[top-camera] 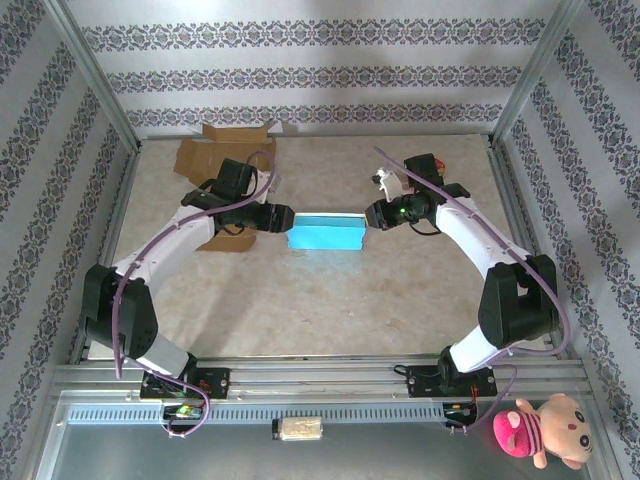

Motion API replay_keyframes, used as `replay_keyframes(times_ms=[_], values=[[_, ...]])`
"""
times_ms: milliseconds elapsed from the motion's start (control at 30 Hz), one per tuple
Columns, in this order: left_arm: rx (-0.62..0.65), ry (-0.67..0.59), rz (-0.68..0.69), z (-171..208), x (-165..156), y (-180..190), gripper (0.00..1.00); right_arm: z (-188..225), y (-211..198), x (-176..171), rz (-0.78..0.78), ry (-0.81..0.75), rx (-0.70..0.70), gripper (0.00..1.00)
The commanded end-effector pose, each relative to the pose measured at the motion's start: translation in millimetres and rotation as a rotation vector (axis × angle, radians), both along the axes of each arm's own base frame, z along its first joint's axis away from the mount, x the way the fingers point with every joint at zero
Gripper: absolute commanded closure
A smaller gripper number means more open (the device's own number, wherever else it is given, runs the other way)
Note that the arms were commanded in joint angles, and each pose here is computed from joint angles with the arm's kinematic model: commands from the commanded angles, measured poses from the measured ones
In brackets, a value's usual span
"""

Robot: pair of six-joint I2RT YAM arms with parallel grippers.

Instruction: Fold the paper box

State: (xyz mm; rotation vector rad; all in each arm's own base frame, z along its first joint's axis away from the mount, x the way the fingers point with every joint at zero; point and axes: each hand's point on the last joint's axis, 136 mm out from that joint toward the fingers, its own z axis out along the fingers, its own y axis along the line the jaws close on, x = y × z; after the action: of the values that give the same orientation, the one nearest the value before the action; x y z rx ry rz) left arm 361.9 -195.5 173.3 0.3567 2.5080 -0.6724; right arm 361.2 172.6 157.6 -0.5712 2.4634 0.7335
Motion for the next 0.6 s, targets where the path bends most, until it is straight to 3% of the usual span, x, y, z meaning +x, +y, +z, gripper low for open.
replay_keyframes(times_ms=[0,300,567], values=[[0.025,0.024,-0.023,-1.5,-0.4,-2.8,0.37,6.1,2.6,4.5,0.010,-0.037,-0.018,0.81],[0.069,0.002,-0.025,-4.1,11.8,-0.6,0.50,8.7,4.2,2.3,0.022,-0.050,-0.028,0.82],[0.068,0.016,-0.037,-6.7,15.7,-4.3,0.70,8.8,3.9,2.2,0.021,-0.050,-0.028,0.81]])
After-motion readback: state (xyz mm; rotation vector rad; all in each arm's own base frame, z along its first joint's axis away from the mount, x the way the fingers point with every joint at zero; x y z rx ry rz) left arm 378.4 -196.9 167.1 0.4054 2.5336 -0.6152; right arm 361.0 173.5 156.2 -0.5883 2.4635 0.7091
